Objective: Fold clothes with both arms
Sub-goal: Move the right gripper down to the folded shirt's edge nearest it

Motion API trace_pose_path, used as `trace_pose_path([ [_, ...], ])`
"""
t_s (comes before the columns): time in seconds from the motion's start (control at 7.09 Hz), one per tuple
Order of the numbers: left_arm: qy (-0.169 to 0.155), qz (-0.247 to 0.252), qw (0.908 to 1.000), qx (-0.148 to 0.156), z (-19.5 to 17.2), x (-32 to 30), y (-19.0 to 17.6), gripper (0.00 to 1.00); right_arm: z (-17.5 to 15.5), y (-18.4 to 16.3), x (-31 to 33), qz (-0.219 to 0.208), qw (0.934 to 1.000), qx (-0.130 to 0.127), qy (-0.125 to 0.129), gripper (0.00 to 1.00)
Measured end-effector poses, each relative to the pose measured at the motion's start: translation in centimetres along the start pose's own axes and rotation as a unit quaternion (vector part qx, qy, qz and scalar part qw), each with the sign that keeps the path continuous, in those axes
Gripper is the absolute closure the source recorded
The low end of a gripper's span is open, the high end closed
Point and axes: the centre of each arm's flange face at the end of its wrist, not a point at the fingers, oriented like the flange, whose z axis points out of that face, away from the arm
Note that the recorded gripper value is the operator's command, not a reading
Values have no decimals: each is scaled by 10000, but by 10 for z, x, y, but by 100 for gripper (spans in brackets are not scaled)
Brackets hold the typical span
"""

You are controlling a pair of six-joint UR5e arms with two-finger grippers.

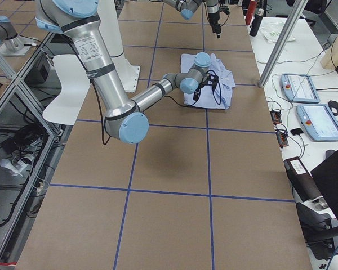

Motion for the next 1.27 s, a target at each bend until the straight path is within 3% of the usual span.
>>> trace_pose_path([
  [0.28, 2, -22, 10000, 1, -5, 2, 2, 1, 27, 20, 4, -88, 9998, -29, 189, 15],
  [0.42, 11, -27, 10000, 4, -9, 4, 3, 1, 34, 24, 4, -107, 9997, -32, 236, 35],
  [0.56, 24, -26, 10000, 9, -11, 5, 3, 1, 36, 25, 4, -110, 9996, -30, 257, 75],
  [0.71, 30, -27, 10000, 13, -12, 5, 4, 1, 37, 25, 5, -109, 9996, -21, 264, 100],
  [1.27, 32, -27, 10000, 23, -18, 1, 8, 2, 38, 26, 5, -94, 9995, -49, 290, 100],
])
